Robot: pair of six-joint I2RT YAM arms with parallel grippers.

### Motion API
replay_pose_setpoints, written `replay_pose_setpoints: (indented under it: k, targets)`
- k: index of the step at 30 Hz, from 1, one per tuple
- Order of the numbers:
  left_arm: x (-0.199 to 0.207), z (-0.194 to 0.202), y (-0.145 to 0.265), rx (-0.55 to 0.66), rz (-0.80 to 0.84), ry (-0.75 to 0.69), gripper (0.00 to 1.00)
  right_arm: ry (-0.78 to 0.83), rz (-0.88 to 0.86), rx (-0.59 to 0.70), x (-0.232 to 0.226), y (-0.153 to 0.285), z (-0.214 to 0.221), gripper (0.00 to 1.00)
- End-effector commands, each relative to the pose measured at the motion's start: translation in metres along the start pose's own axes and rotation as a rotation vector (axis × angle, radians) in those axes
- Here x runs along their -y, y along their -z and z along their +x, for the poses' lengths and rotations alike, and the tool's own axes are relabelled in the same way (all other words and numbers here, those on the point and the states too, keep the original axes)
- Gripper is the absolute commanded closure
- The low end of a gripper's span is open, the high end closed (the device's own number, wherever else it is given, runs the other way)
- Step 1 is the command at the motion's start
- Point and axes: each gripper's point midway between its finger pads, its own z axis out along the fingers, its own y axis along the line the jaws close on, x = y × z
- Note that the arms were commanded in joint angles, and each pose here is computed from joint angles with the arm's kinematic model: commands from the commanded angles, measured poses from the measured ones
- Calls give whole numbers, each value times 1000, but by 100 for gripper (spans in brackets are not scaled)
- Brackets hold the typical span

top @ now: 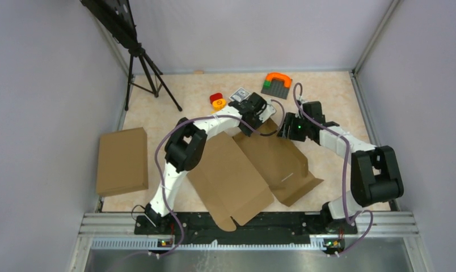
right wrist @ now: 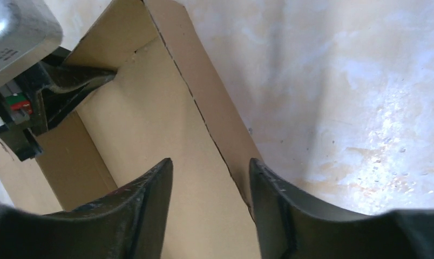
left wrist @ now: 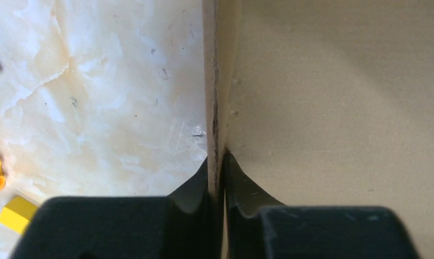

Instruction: Fold the paper box

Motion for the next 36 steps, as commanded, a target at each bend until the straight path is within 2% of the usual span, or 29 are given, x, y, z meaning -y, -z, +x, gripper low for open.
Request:
replay_pose_setpoints:
  k: [1, 3, 5, 9, 12, 19, 27, 28, 32, 36]
  targets:
    - [-1, 3, -5, -34, -59, -21, 80, 44, -23, -4, -7, -9, 0, 51]
    - [1, -2, -3, -16, -47, -16, 74, 58, -19, -12, -8, -12, 4, 54]
    - [2, -7, -2, 2, -40, -9, 73, 83, -23, -18, -12, -14, 8, 54]
    - [1, -13, -2, 12, -42, -2, 84, 127, -23, -24, -20, -15, 12, 55]
    - [-1, -14, -2, 12, -54, 8, 71, 134, -25, -23, -22, -15, 12, 56]
    - [-3, -25, 6, 73, -70, 22, 67, 138, -32, -20, -24, -14, 11, 57]
    - [-1, -39, 17, 155, -60, 28, 55, 139, -26, -21, -23, -13, 11, 59]
    - [-1, -40, 18, 157, -58, 26, 54, 138, -21, -21, -23, -13, 11, 60]
    - [1, -39, 23, 148, -43, 15, 52, 127, 17, -38, -15, -16, 13, 77]
    - [4, -37, 28, 134, -19, -4, 51, 126, 21, -42, -15, -18, 13, 79]
